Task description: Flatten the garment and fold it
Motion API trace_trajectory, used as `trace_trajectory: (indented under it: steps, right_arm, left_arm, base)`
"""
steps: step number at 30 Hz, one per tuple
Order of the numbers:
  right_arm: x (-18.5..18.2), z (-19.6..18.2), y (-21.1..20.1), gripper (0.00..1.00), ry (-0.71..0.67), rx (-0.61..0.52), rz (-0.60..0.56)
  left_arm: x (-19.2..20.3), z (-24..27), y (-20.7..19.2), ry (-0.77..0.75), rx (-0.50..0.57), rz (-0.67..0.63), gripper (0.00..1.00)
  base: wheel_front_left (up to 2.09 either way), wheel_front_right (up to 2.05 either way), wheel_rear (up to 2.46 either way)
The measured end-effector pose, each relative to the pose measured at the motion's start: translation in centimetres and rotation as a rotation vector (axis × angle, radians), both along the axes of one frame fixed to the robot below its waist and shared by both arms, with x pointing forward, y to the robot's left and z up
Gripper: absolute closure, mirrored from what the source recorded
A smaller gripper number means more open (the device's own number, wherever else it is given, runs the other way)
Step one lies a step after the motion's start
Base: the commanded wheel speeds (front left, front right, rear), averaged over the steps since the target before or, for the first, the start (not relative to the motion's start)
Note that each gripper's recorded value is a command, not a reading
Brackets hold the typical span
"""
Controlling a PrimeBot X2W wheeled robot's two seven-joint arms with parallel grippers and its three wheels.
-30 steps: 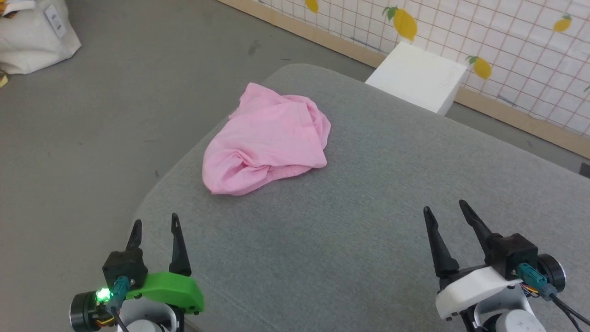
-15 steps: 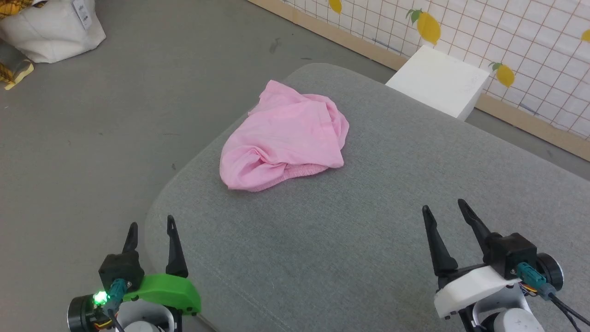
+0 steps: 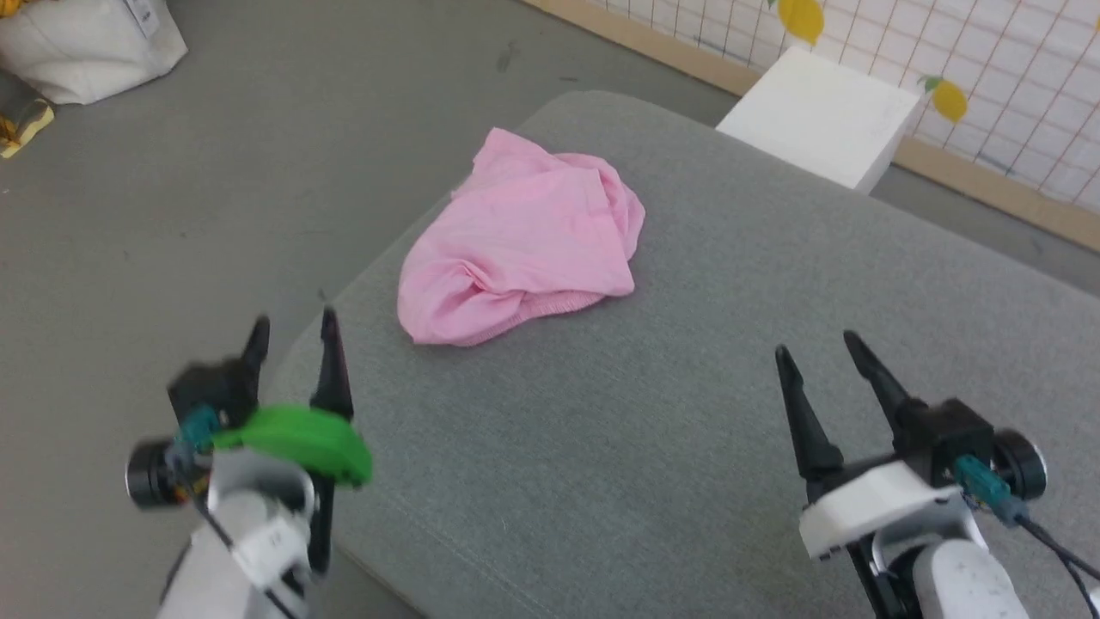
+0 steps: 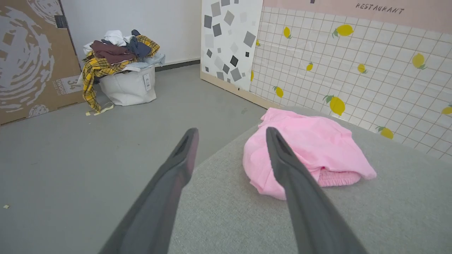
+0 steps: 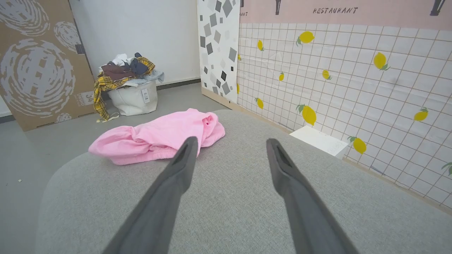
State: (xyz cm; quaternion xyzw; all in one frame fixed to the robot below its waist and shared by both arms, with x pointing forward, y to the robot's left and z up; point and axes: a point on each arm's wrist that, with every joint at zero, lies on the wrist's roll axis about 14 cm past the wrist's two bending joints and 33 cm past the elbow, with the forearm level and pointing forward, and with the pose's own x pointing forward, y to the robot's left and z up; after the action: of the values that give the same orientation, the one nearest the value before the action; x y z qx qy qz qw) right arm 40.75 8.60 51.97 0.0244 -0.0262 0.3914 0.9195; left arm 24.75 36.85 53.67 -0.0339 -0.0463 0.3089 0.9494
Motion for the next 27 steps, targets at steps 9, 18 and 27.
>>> trace_trajectory:
  steps: [9,18,27]
  right_arm:
    - [3.5,0.1,0.8,0.0,-0.023,0.025,-0.007]
    - [8.3,-4.9,-2.4,0.0,0.055,0.037,-0.109]
    - [10.0,-11.8,-7.9,0.0,0.17,-0.011,-0.248]
  left_arm:
    - [9.3,3.4,3.3,0.049,-0.062,-0.113,0.0]
    - [17.7,-0.7,5.8,0.339,-0.233,-0.175,0.0]
    - [19.4,-13.9,2.7,0.773,-0.589,-0.142,0.0]
  base:
    - [0.0,0.0,0.0]
    - [0.0,0.0,0.0]
    - [0.0,0.0,0.0]
